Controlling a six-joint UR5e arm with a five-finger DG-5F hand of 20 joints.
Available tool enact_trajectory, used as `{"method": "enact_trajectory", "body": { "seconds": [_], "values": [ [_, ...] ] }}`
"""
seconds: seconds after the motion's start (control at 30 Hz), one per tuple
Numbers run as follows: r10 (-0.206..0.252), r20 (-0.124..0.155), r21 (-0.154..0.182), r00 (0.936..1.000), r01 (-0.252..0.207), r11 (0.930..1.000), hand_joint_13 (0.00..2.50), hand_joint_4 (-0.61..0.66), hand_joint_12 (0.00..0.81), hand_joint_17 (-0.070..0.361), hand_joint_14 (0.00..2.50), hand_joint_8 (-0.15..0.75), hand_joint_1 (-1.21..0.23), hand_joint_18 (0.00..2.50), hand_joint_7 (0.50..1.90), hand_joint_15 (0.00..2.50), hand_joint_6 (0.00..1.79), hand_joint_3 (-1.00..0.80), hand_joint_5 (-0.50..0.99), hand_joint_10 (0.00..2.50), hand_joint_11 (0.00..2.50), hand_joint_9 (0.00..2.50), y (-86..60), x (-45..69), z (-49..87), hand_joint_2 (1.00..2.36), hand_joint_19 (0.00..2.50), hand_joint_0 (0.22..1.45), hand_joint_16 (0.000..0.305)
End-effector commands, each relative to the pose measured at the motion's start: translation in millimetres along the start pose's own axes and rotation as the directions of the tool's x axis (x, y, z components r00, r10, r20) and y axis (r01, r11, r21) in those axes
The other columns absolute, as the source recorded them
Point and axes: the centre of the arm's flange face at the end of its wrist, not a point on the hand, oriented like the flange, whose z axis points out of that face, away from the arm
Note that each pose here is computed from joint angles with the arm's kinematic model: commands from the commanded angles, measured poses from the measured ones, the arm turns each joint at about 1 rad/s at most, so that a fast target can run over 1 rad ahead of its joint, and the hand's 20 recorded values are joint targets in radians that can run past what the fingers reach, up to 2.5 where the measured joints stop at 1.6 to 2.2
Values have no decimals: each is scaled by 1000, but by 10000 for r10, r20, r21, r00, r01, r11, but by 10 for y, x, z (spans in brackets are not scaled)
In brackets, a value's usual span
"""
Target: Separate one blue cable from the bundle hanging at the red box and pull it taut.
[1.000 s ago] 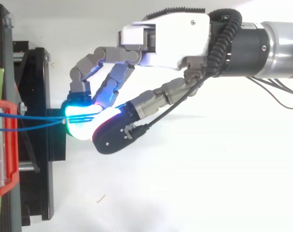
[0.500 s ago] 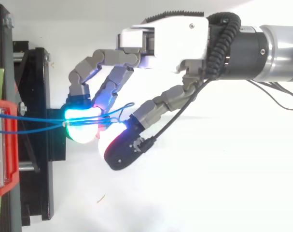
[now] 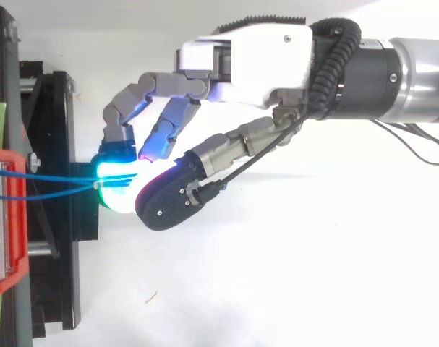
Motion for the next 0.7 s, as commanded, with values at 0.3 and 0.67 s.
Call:
{"method": "enact_trajectory", "body": {
  "seconds": [0.3,0.67],
  "values": [
    [-31,63,-27,10000,31,10000,956,240,447,110,14,410,-820,872,1034,442,886,-175,-207,15,774,942,3,6,6,1019,331,676,49],
    [-29,147,-59,9999,30,10000,1064,191,443,109,14,425,-568,986,1113,460,850,-500,-157,14,765,1129,10,18,15,1000,387,595,48]
  ]
}}
